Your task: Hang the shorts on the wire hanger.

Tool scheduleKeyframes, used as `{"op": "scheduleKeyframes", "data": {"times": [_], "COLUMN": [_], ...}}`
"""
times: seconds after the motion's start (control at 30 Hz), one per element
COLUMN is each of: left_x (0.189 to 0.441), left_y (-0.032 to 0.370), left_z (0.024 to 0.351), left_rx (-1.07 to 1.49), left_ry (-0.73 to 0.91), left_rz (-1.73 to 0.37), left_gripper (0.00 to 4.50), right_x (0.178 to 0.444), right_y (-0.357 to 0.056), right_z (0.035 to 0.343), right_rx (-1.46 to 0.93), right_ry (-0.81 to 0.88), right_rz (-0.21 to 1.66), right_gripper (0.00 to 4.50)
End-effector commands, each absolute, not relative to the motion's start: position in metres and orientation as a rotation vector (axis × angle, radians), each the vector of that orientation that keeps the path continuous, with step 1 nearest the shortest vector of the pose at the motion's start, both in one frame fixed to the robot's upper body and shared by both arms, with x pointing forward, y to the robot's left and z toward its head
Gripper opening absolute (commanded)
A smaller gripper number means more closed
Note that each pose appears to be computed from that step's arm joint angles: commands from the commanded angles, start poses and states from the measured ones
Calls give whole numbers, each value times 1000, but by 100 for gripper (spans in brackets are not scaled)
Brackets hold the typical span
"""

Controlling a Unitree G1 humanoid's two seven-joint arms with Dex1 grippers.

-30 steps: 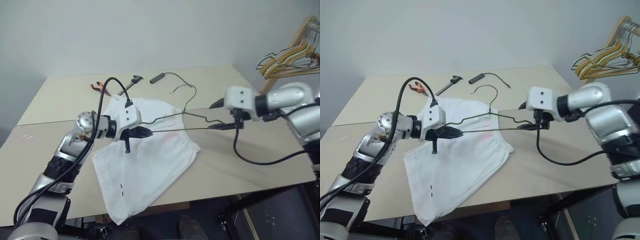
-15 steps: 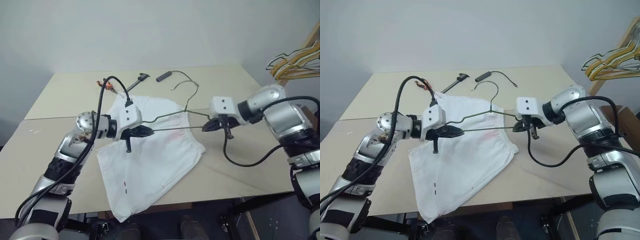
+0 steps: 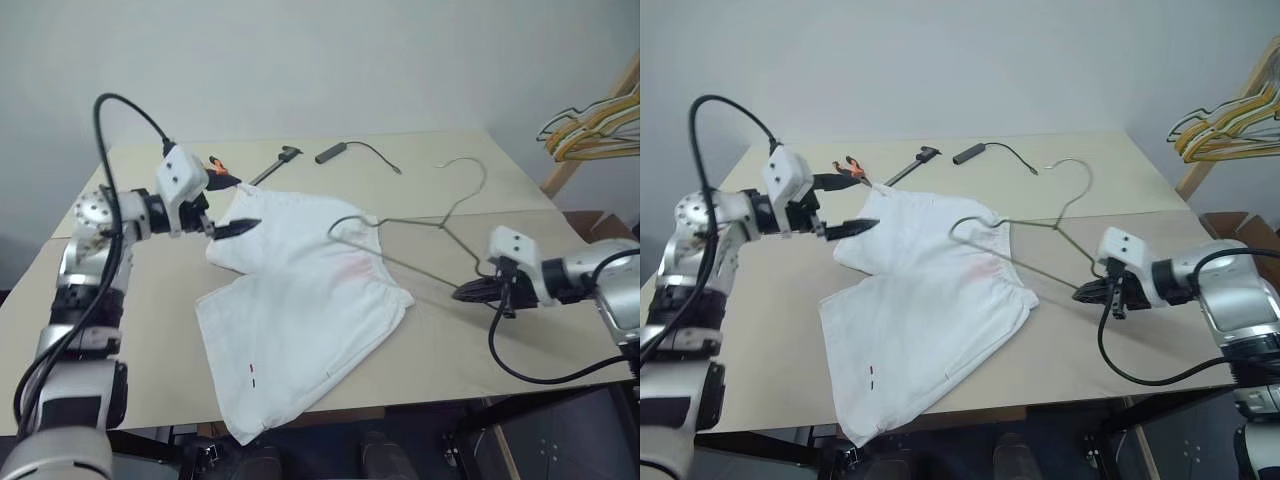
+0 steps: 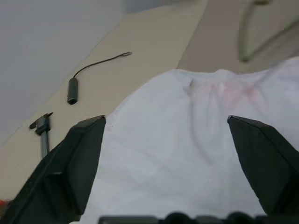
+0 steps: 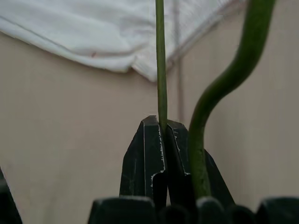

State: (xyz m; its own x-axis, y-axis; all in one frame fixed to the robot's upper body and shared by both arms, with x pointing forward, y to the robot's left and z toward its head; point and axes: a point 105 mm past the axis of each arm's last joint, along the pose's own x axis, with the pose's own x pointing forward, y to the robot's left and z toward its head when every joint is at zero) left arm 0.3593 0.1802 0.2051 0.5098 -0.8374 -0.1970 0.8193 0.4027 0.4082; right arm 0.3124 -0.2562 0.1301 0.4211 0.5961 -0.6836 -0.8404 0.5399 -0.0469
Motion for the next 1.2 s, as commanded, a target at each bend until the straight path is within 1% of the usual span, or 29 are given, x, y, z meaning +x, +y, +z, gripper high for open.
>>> {"op": "scheduleKeyframes", "data": {"times": [0.03,0.1,0.17,0.3,0.43,0.57,0.8,0.9,1.13,1.2], "left_x": [321,307,300,289,283,278,277,277,276,275], "left_y": [155,147,143,143,144,143,143,142,142,142], "left_z": [206,201,198,197,195,194,192,193,193,193], "left_rx": [470,456,459,434,427,418,419,419,424,426], "left_ry": [-101,-106,-92,-68,-53,-48,-41,-42,-43,-41], "left_rz": [-1224,-1265,-1280,-1294,-1291,-1295,-1297,-1302,-1304,-1304], "left_gripper": [448,448,448,448,448,448,448,448,448,448], "right_x": [317,319,320,313,305,304,308,299,293,289], "right_y": [-284,-286,-283,-274,-270,-266,-269,-261,-261,-259], "right_z": [120,108,102,96,93,96,102,101,103,104], "right_rx": [-175,-31,24,128,167,205,221,216,221,204], "right_ry": [814,907,943,1038,1110,1100,1066,1098,1107,1122], "right_rz": [713,657,652,723,780,814,796,862,892,926], "right_gripper": [0,0,0,0,0,0,0,0,0,0]}}
